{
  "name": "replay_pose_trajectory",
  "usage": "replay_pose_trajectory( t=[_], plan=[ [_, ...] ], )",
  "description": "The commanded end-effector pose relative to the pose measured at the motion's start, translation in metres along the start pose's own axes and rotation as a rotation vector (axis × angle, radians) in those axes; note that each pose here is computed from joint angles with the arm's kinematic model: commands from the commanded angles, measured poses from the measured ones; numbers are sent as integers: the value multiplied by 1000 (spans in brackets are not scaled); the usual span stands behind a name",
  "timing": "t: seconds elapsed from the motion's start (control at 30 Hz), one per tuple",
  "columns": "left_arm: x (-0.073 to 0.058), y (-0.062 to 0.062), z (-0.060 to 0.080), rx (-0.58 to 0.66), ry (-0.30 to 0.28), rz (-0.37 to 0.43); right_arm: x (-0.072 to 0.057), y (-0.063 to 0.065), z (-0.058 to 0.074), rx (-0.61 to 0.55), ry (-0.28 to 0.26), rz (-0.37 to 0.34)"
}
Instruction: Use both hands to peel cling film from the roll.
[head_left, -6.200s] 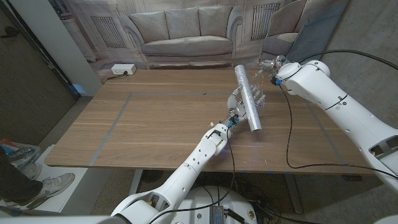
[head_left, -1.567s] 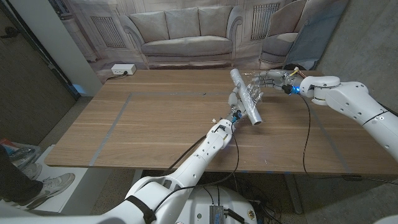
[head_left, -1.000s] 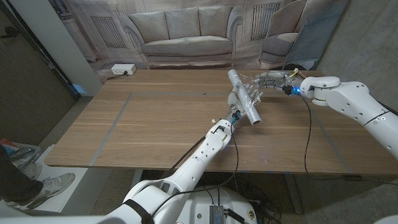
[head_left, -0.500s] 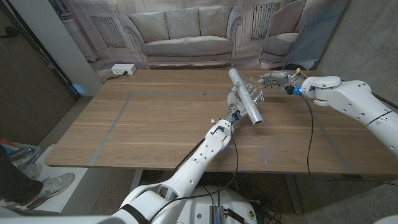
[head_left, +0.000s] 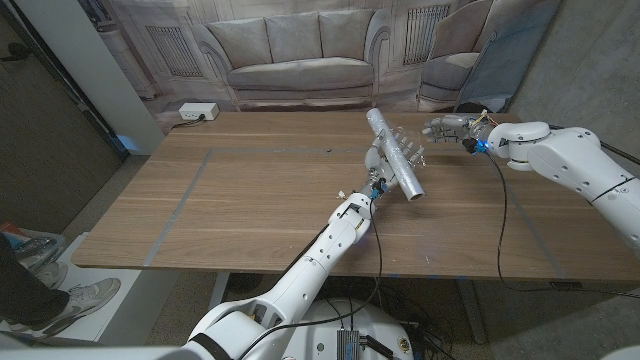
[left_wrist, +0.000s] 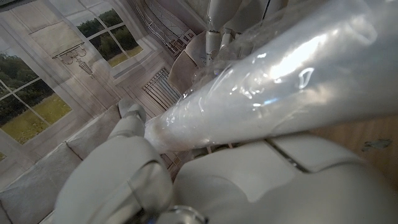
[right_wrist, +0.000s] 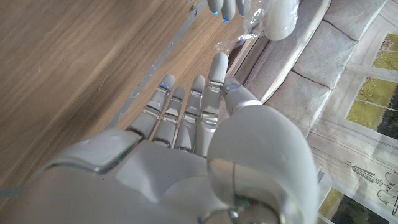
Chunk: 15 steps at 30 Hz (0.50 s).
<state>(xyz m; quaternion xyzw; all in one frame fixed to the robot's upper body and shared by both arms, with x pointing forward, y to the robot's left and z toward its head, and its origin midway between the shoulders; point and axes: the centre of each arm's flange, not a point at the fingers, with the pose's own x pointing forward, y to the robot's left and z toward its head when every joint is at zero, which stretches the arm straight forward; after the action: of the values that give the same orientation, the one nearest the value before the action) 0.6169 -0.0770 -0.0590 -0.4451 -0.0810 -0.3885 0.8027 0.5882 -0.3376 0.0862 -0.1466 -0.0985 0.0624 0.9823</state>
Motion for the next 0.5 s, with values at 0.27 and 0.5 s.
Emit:
replay_pose_trajectory(
  t=[0.27, 0.5],
  plan=[
    [8, -1, 13, -9, -70, -65, -12, -4, -14, 22, -17, 98],
    [14, -1, 21, 0, -102, -42, -14, 3, -18, 23, -42, 217]
  ],
)
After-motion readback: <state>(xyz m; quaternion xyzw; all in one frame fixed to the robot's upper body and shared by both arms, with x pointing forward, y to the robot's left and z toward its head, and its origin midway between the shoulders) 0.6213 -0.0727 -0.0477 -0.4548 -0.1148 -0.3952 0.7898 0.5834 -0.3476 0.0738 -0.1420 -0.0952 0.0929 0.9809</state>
